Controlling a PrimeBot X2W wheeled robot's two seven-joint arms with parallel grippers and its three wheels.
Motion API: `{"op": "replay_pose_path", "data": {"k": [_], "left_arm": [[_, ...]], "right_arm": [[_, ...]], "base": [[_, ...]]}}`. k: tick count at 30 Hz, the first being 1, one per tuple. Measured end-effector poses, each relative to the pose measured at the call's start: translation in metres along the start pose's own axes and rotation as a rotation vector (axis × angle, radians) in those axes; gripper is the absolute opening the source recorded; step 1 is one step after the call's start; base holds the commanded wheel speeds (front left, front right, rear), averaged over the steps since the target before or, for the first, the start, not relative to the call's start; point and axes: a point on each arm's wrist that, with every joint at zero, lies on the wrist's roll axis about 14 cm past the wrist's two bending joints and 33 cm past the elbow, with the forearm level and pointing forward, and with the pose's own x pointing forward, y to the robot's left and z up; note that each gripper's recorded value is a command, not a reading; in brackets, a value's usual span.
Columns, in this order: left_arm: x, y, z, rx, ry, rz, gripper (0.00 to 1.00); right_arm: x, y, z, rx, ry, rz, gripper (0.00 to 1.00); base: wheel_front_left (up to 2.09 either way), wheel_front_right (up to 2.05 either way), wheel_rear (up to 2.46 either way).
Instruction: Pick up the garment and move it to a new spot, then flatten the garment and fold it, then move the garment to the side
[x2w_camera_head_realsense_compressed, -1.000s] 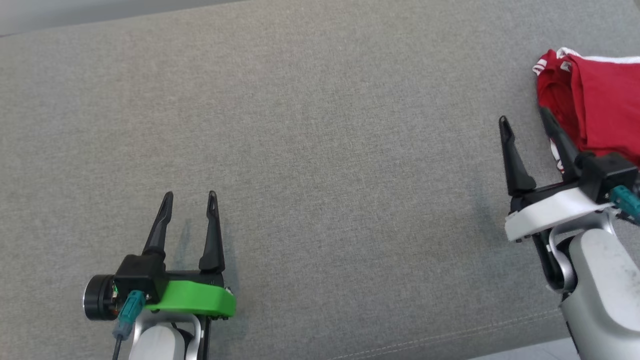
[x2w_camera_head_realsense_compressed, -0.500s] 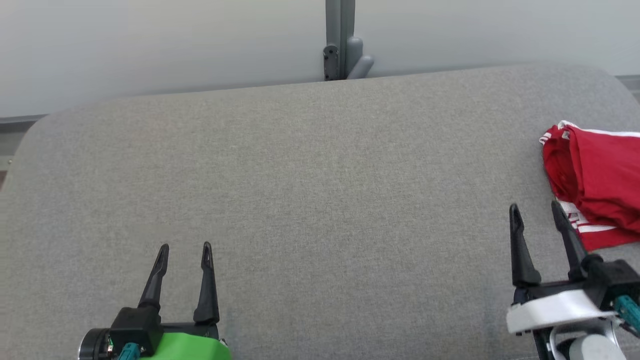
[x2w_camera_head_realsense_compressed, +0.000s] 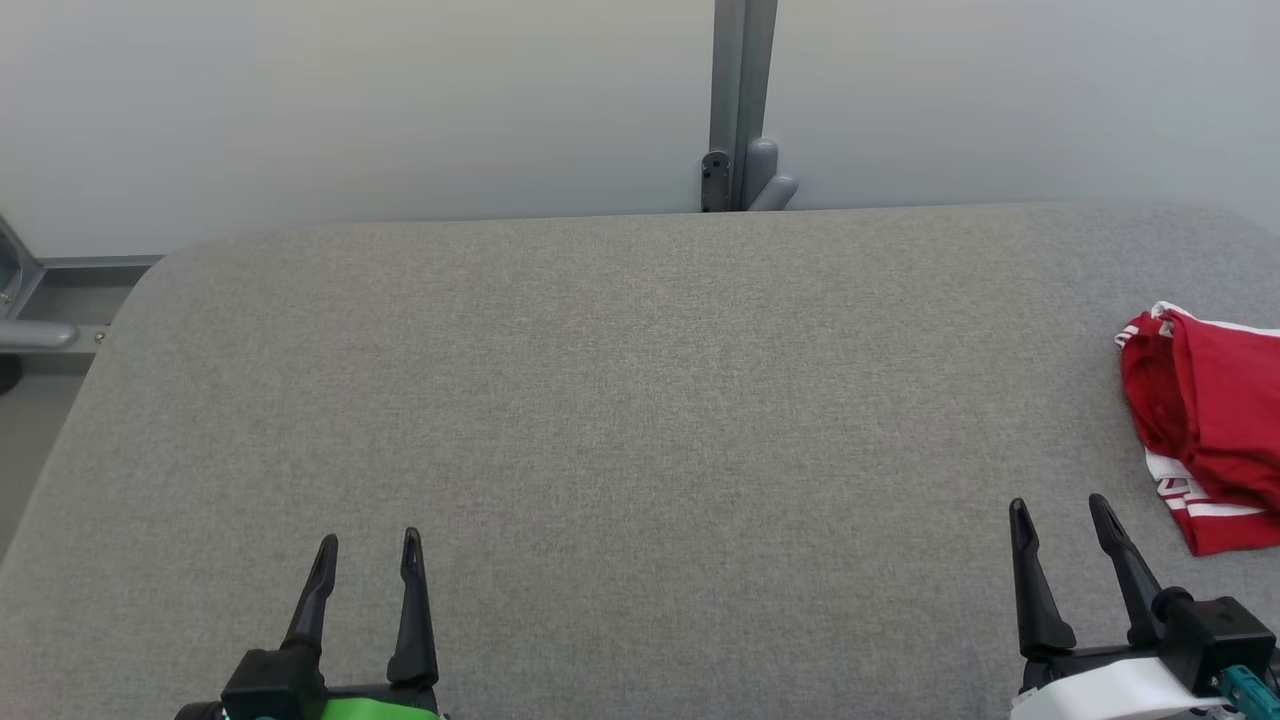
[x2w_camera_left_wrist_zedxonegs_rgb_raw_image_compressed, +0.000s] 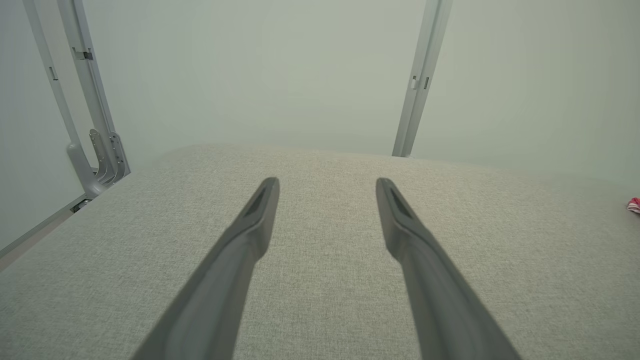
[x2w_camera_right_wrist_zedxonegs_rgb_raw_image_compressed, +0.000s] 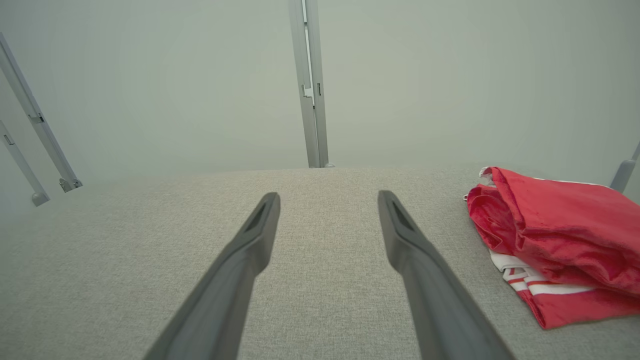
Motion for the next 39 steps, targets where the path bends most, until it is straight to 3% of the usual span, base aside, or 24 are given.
{"op": "replay_pose_path", "data": {"k": [6,7,12,39], "left_arm": [[-0.001,0.005,-0.003,0.004,0.01,0.017,1.0],[-0.002,0.006,-0.004,0.008,0.015,0.022,0.0],[-0.008,0.008,-0.02,0.001,0.069,0.03,0.0],[0.003,0.016,-0.032,-0.479,0.151,0.1,0.0]], "right_arm": [[-0.001,0.0,-0.005,0.001,0.015,0.002,1.0],[-0.001,0.001,-0.006,0.001,0.019,0.001,0.0],[-0.007,0.001,-0.021,0.027,0.066,-0.009,0.0],[-0.011,-0.031,-0.027,0.507,0.09,-0.177,0.0]], "base": [[0.0,0.0,0.0],[0.0,0.0,0.0],[0.0,0.0,0.0],[0.0,0.0,0.0]]}}
